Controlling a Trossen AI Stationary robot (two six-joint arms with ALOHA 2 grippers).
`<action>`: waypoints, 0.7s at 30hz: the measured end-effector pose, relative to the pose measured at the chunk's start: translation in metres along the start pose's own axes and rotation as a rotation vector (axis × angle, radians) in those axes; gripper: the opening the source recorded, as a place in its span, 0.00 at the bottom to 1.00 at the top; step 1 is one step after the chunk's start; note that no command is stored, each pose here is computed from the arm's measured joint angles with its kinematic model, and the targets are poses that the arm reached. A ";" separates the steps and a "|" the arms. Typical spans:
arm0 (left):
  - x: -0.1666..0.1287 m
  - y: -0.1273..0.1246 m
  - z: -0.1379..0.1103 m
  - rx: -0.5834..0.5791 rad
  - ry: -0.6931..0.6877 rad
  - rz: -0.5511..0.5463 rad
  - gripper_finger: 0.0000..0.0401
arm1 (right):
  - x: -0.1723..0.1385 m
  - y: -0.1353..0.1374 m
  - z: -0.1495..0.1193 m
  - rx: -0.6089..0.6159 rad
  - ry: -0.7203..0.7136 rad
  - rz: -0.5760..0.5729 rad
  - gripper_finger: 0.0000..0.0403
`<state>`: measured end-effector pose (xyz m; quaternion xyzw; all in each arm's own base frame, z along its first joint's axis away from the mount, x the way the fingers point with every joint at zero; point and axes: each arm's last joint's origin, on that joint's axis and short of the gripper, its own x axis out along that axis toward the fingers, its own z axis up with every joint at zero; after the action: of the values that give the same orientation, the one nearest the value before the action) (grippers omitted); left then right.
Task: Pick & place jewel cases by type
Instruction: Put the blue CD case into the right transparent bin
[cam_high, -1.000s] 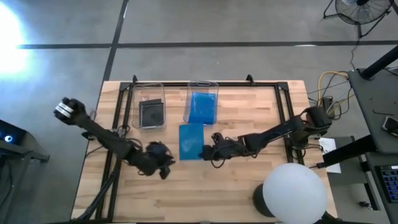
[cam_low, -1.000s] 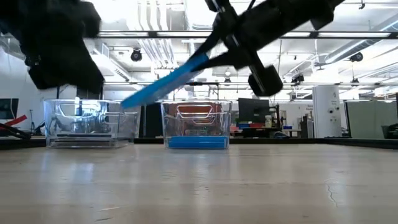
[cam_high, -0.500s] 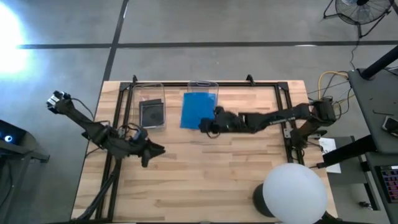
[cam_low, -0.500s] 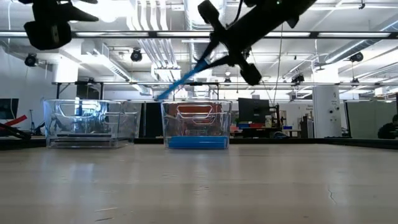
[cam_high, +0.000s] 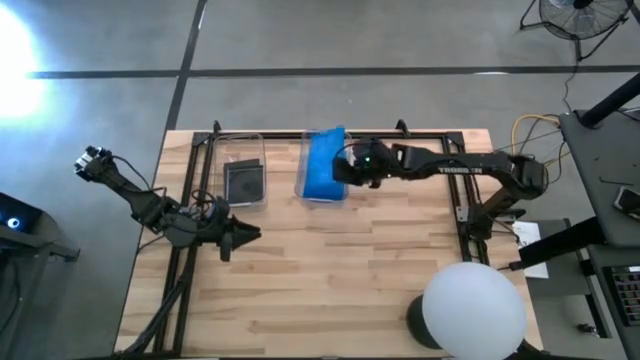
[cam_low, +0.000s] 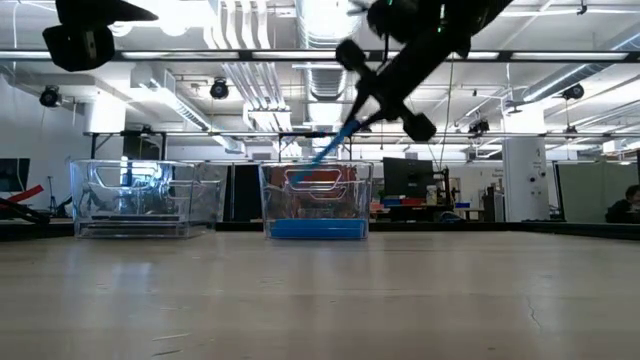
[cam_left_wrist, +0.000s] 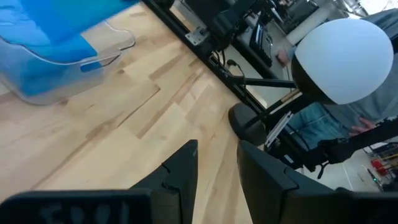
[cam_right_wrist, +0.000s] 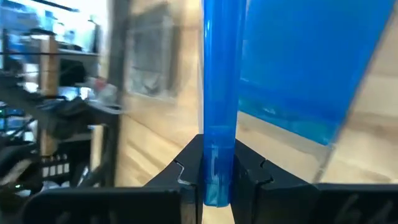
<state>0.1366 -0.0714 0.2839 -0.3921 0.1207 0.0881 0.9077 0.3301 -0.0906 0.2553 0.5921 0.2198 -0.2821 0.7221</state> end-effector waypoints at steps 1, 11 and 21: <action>0.000 0.000 0.000 -0.002 -0.001 0.001 0.24 | 0.005 -0.006 0.002 0.016 0.014 -0.016 0.09; 0.000 -0.005 0.005 -0.051 -0.079 -0.027 0.24 | 0.042 -0.025 0.010 0.084 0.032 0.024 0.10; 0.001 -0.006 0.004 -0.122 -0.061 -0.035 0.24 | 0.060 -0.032 0.005 0.115 0.026 -0.036 0.32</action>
<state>0.1396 -0.0723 0.2905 -0.4459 0.0805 0.0911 0.8868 0.3536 -0.1087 0.1937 0.6322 0.2231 -0.2997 0.6788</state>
